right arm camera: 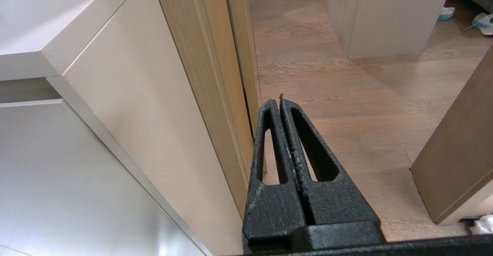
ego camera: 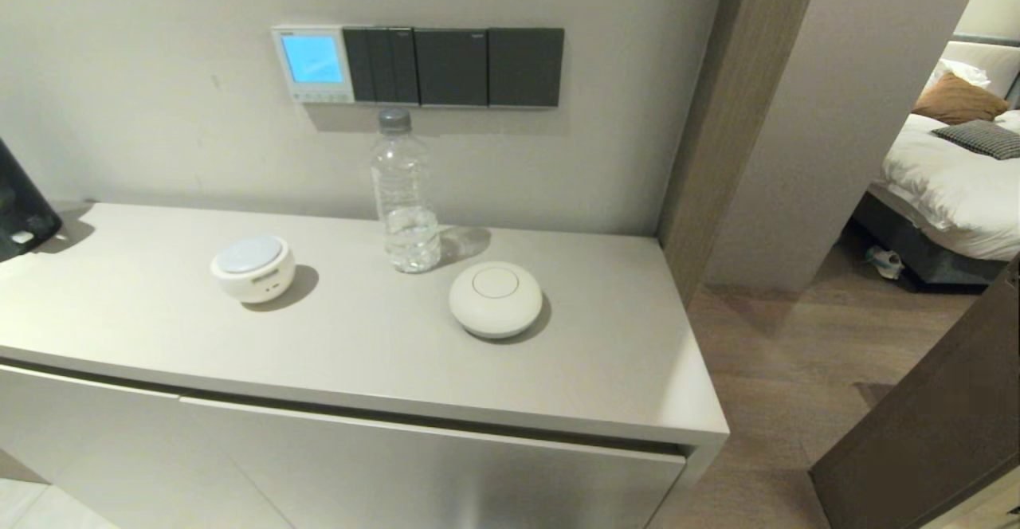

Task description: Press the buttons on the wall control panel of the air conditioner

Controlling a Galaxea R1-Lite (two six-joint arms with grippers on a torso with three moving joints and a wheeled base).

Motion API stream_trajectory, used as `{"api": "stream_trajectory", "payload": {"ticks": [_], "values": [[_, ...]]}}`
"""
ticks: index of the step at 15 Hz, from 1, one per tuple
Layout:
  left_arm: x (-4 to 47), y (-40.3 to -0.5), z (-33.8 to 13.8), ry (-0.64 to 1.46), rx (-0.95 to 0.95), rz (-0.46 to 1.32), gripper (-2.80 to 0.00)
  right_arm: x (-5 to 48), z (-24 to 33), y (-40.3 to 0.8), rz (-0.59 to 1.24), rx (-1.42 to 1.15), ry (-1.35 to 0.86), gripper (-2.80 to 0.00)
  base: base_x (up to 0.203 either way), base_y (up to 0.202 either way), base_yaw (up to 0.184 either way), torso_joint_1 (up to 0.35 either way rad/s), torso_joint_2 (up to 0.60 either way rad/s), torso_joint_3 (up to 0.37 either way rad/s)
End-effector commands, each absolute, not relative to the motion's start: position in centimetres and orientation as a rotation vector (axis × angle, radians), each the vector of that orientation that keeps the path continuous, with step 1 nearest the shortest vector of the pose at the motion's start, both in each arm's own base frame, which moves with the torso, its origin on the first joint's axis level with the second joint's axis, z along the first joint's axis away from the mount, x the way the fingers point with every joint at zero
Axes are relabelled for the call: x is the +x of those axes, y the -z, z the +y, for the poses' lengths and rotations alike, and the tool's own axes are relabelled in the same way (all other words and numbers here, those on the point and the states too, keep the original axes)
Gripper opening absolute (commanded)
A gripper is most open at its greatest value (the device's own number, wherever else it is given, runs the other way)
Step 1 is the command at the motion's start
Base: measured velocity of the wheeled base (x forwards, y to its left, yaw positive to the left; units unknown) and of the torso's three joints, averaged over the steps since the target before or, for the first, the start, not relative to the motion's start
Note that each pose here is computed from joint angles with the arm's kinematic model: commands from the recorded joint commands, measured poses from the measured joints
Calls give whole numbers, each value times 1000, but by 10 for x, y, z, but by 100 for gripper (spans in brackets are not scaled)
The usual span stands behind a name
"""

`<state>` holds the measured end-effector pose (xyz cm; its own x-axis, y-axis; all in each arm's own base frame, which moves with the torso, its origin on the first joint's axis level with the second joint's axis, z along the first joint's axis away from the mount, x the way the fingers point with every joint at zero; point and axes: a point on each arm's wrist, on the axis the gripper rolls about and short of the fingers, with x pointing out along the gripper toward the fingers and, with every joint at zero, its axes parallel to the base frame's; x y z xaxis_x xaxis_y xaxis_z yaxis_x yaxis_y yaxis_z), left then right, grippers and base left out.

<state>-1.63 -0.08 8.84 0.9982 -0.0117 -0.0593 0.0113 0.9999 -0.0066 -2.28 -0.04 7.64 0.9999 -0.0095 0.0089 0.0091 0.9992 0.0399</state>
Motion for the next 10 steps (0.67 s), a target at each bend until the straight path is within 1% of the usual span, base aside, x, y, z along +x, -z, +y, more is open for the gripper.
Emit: {"api": "stream_trajectory", "payload": {"ticks": [1,4,6,10], "values": [[-24,-82,-1,17,-3,-6,-280,-23,0,-76,-6,40,9,-280,0,0,0,0,0,0],[-24,-81,-1,15,1,-22,-280,-23,0,-76,-6,40,9,-280,0,0,0,0,0,0],[-23,-81,-1,13,40,-49,-280,-23,0,-76,-6,40,9,-280,0,0,0,0,0,0],[-23,-80,-1,19,12,-44,-280,-23,0,-76,-6,40,9,-280,0,0,0,0,0,0]]}}
